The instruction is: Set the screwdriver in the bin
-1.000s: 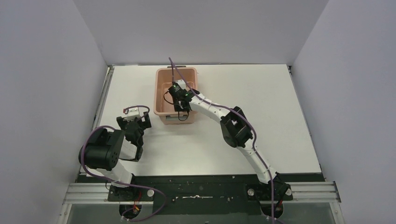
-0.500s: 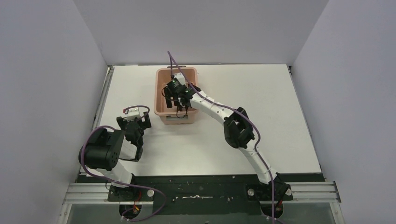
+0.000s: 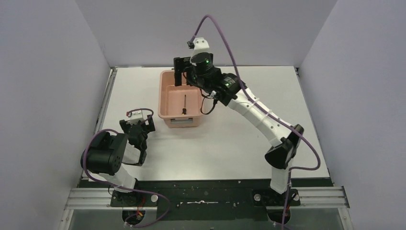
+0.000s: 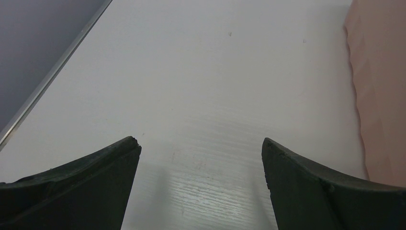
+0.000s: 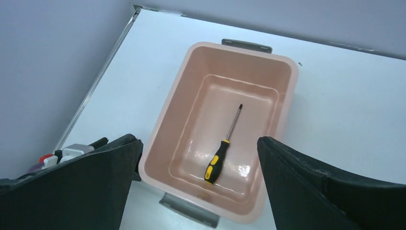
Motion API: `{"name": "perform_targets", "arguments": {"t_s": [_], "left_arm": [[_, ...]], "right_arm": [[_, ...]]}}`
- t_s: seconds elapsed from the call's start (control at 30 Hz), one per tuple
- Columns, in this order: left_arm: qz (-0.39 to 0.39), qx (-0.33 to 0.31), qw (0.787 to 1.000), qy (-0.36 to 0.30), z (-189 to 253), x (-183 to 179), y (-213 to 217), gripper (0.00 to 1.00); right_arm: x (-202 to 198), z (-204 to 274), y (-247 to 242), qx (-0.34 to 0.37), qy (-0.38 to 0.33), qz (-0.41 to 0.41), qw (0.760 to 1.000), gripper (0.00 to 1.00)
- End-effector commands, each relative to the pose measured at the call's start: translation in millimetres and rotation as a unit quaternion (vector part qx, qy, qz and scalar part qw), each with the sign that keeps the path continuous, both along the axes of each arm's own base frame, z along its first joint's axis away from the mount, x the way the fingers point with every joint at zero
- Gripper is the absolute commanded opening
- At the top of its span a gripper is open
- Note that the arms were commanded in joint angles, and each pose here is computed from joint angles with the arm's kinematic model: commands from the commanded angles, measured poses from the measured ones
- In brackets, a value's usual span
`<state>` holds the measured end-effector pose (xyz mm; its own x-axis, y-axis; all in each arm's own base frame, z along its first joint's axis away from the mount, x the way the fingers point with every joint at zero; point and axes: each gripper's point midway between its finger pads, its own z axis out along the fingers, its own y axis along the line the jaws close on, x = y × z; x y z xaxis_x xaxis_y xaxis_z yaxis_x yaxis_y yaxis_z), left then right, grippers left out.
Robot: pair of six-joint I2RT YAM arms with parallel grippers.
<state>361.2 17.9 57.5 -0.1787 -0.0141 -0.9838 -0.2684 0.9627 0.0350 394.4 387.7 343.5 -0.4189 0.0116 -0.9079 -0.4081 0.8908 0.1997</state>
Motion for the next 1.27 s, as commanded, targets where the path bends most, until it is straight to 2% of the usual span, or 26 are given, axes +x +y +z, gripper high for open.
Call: {"name": "perform_targets", "arguments": {"t_s": [0.0, 0.3, 0.47, 0.67, 0.77, 1.03, 1.23], "left_arm": [[-0.005, -0.006, 0.999, -0.032, 19, 10, -2, 0.97], [-0.006, -0.006, 0.999, -0.032, 19, 10, -3, 0.97], [-0.005, -0.006, 0.999, -0.032, 19, 10, -2, 0.97], [-0.005, -0.006, 0.999, -0.032, 19, 10, -2, 0.97], [-0.005, -0.006, 0.999, -0.032, 19, 10, -2, 0.97], [-0.006, -0.006, 0.999, -0.032, 19, 11, -3, 0.97], [-0.007, -0.006, 0.999, -0.031, 19, 10, -3, 0.97]], "right_arm": [[-7, 47, -63, 0.008, -0.059, -0.052, 0.997, 1.00], [-11, -26, -248, -0.037, -0.023, -0.187, 0.981, 1.00], [-25, -113, -324, -0.053, 0.041, -0.235, 0.970, 1.00], [-50, -196, -346, -0.056, 0.081, -0.261, 0.960, 1.00], [-59, -222, -349, -0.051, 0.093, -0.268, 0.957, 1.00], [-65, -247, -349, -0.047, 0.105, -0.270, 0.956, 1.00], [-62, -241, -347, -0.042, 0.099, -0.269, 0.957, 1.00]]}}
